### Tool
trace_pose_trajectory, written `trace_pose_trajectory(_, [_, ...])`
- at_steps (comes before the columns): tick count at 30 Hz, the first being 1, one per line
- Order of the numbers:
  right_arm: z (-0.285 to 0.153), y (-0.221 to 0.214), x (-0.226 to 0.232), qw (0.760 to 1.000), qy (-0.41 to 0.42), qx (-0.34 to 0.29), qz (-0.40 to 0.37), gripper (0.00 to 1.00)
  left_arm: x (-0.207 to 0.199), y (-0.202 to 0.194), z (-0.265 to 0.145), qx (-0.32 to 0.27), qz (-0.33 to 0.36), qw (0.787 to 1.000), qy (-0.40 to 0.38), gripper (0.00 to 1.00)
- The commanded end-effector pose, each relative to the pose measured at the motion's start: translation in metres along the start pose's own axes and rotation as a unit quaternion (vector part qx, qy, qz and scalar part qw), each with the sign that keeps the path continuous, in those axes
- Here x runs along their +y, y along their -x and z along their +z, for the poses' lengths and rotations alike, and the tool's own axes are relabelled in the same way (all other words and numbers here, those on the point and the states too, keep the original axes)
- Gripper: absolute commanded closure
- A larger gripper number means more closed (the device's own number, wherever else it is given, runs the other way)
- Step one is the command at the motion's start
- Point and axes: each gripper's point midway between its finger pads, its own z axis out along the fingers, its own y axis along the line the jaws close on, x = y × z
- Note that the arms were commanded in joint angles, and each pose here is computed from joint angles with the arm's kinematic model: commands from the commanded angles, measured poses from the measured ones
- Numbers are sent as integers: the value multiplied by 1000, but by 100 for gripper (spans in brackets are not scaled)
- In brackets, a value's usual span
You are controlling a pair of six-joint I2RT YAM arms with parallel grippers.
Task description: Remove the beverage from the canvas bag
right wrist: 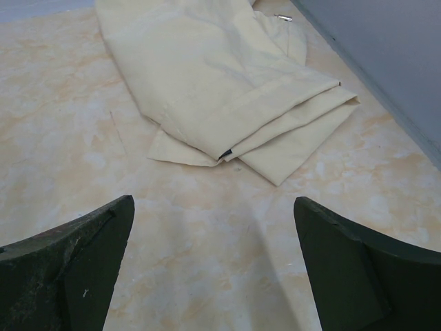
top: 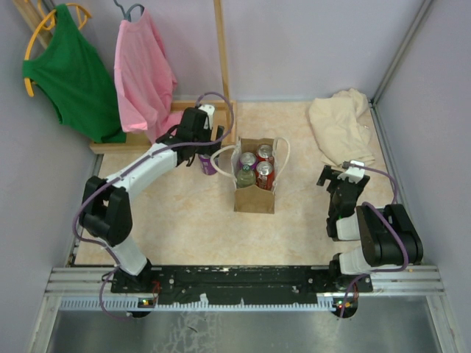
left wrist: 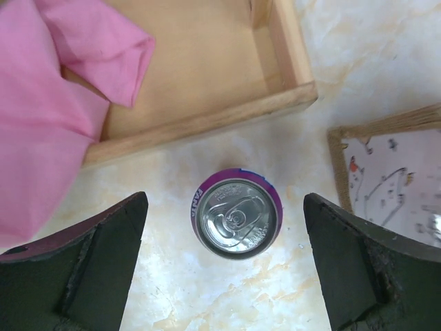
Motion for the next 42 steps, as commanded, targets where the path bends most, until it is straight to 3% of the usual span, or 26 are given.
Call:
trace_pose_trajectory(1, [7,20,4,999,-1,-32,12,1,-1,71,-51,-91,2,996,-25,0])
trace_pose_trajectory(7, [7,20,4,999,0,-32,12,1,-29,134,-130,-206,59,973,-84,6])
trace_pose_trajectory(13, [7,20,4,999,-1,-32,12,1,-92,146,-190,-268,141,933,-194,11])
trace_pose_trajectory(21, [7,20,4,999,-1,-32,12,1,-133,82,-164,-216,157,922,-279,17])
trace_pose_trajectory(29, [7,20,4,999,-1,-32,12,1,-160,41,-158,-222,142,902,-343,15])
trace_pose_trajectory(33, [7,20,4,999,-1,-32,12,1,-167,29,-143,-205,142,907,-339,12])
trace_pose_trajectory(37, [7,20,4,999,0,-32,12,1,-170,19,-131,-194,149,911,-332,0])
trace_pose_trajectory(42, [7,19,4,999,-1,-32,12,1,-172,9,-117,-190,149,915,-322,0])
